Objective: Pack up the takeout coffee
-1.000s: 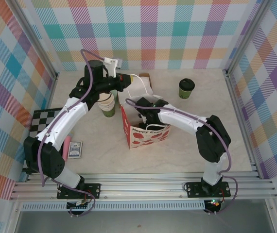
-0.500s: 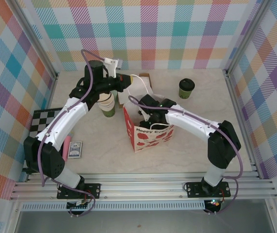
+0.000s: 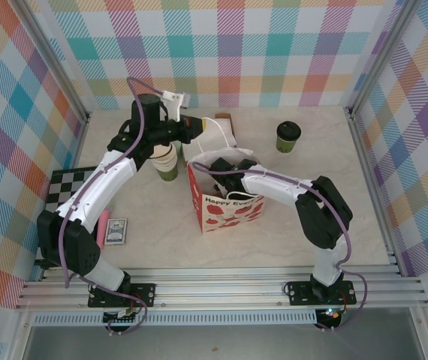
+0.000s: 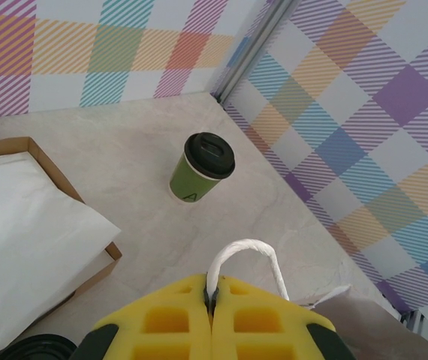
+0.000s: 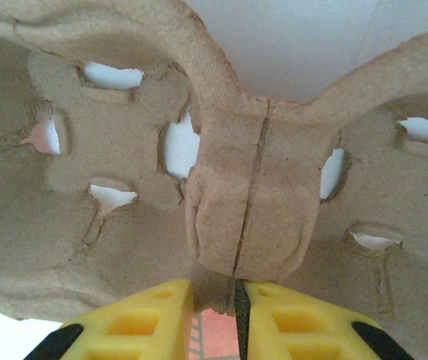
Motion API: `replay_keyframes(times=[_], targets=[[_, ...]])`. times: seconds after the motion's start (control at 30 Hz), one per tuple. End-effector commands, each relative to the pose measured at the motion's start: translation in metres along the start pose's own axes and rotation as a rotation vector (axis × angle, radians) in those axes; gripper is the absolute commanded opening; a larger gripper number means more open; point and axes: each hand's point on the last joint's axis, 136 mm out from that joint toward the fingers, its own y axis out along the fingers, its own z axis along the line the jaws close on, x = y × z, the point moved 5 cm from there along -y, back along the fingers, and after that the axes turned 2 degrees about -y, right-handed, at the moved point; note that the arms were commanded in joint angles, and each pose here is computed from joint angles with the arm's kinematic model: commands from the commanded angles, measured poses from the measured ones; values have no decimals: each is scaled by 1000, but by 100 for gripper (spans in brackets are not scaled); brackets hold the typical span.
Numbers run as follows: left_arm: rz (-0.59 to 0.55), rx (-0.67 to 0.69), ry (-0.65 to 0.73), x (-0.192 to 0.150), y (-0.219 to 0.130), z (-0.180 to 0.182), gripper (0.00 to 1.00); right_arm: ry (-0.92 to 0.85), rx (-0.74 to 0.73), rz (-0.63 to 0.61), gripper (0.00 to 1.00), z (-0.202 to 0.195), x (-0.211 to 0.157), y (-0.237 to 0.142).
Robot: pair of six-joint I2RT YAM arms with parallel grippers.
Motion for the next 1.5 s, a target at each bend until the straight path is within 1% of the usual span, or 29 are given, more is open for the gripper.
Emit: replay_keyframes(times=[0.0, 0.03, 0.07, 0.13, 0.2, 0.3, 0.37, 0.43, 0.47, 0.53, 0.63, 0.8, 0.83, 0.97, 1.13, 1.23, 1.33, 1.47], targets=[[1, -23, 2, 3, 3, 1, 0, 16, -57, -4, 25, -3, 6, 6], [3, -23, 1, 3, 4, 1, 0, 9, -46, -22, 26, -1, 8, 1], [3, -23, 2, 3, 3, 1, 0, -8, -19, -44, 29, 3, 10, -6], [4, -19, 9, 3, 3, 1, 0, -39, 48, -99, 38, 12, 13, -26], [3, -14, 18, 3, 2, 1, 0, -57, 89, -126, 42, 18, 13, -41], [-1, -16, 31, 4, 1, 0, 0, -66, 141, -103, 46, 24, 7, -48], [0, -15, 35, 4, 1, 0, 0, -54, 158, -74, 46, 25, 3, -45], [4, -15, 38, 4, 1, 0, 0, -26, 141, -63, 46, 22, 0, -41], [3, -17, 40, 5, 1, -1, 0, -14, 124, -61, 44, 20, -1, -40], [1, -21, 42, 6, 0, -3, 0, 16, 68, -44, 36, 13, -2, -37], [-3, -24, 45, 7, -2, -4, 0, 34, 37, -8, 25, 9, -4, -32], [-4, -26, 48, 7, -4, -6, 0, 51, -6, 43, 15, 3, -11, -21], [-3, -26, 49, 7, -5, -6, 0, 55, -9, 51, 12, 2, -12, -17], [-7, -19, 54, 6, -6, -6, 0, 67, -11, 62, 3, 1, -14, -3], [2, -19, 50, 3, -5, -4, 0, 69, -54, 62, 0, -5, -10, 16], [9, -23, 47, 1, -4, -4, 0, 89, -125, 27, 0, -14, -4, 23], [8, -30, 41, 1, -4, -5, 0, 95, -152, -34, 1, -16, 3, 20], [10, -41, 34, 0, -2, -5, 0, 80, -134, -28, 3, -13, 6, 16]])
